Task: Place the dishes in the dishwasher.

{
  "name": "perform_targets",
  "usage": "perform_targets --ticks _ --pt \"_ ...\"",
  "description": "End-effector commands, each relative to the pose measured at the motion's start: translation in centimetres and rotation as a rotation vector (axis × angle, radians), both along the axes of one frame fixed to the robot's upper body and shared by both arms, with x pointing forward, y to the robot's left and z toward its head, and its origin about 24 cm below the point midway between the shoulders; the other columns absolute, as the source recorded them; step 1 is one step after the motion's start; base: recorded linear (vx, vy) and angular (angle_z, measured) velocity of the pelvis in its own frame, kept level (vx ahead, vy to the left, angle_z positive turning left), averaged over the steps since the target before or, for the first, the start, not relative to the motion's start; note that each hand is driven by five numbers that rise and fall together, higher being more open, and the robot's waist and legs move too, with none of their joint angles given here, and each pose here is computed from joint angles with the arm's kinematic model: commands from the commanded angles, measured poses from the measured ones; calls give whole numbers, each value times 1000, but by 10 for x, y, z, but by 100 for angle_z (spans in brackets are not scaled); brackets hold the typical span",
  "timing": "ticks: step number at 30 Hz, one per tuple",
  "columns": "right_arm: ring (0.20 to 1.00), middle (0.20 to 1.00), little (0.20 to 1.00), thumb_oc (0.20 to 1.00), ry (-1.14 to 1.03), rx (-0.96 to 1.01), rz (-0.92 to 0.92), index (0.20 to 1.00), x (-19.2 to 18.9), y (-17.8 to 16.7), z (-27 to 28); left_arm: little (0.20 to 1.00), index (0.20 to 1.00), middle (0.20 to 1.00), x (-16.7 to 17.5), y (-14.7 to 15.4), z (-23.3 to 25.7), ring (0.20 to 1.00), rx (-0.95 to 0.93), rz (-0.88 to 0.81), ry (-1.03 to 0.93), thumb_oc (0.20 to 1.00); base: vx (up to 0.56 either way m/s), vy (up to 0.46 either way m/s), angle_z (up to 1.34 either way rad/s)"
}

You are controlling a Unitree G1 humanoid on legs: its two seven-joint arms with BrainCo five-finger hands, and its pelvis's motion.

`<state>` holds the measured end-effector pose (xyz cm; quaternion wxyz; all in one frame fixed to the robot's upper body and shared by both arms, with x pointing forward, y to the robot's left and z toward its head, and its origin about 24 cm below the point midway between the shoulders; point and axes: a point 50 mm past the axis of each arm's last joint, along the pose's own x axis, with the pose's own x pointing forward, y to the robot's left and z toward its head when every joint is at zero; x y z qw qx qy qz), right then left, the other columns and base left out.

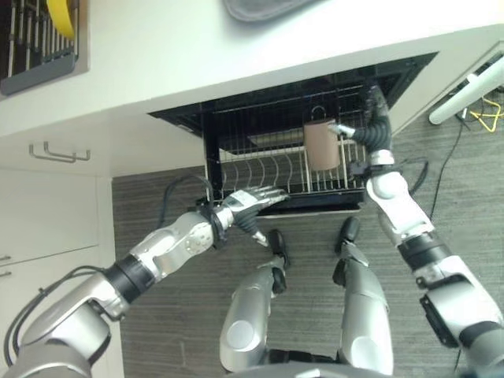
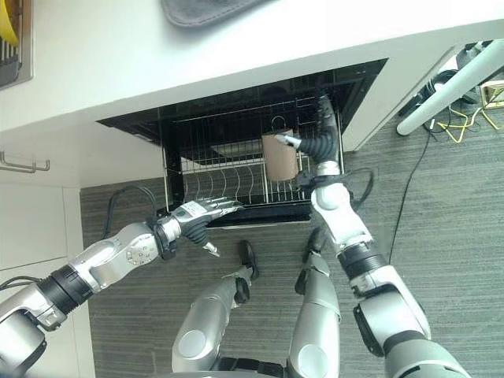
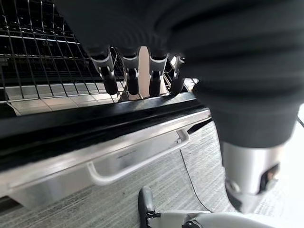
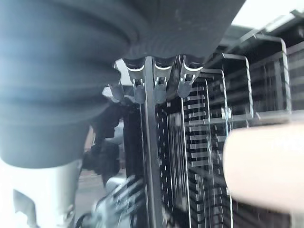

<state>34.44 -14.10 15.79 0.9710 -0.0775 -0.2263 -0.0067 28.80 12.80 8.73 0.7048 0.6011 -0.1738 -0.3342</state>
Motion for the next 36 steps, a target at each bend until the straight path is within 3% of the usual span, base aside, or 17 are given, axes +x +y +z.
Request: perform_targets --ticks 1,6,9,12,19,23,24,28,32,36 --pt "1000 1000 1000 1000 -92 135 120 1000 -11 16 18 1000 1000 1000 -12 2 -4 1000 -34 31 -37 1000 5 -25 -5" --pt "1000 1000 1000 1000 -61 204 242 1000 -38 27 -7 1000 1000 1000 -9 26 -9 1000 -208 244 -46 1000 8 -53 -4" --pt "1000 1000 1000 1000 -9 183 422 1000 -58 27 -21 1000 1000 1000 -16 44 -17 1000 -358 381 -36 1000 76 -60 2" --pt "1000 1000 1000 1000 147 196 594 1000 -75 32 -51 1000 1000 1000 -36 69 -24 1000 -476 464 -51 1000 219 -122 12" --pt "1000 1000 1000 1000 232 189 833 1000 -96 54 -60 1000 1000 1000 -50 82 -28 1000 -618 543 -95 1000 95 -74 14" --pt "1000 1000 1000 1000 152 190 785 1000 -95 50 -49 1000 1000 1000 -48 86 -19 1000 -799 542 -117 1000 11 -52 7" --pt "1000 1000 1000 1000 73 193 727 1000 -94 42 -39 1000 1000 1000 -46 83 -10 1000 -945 499 -106 1000 22 -42 5" --pt "1000 1000 1000 1000 -22 178 647 1000 -95 28 -26 1000 1000 1000 -43 82 7 1000 -1165 436 -127 1000 19 -18 7" --pt "1000 1000 1000 1000 -110 189 535 1000 -96 8 -12 1000 1000 1000 -42 81 31 1000 -1374 278 -129 1000 8 -17 0" --pt "1000 1000 1000 1000 -218 215 426 1000 -96 -12 3 1000 1000 1000 -42 74 42 1000 -1521 100 15 1000 14 -20 -3"
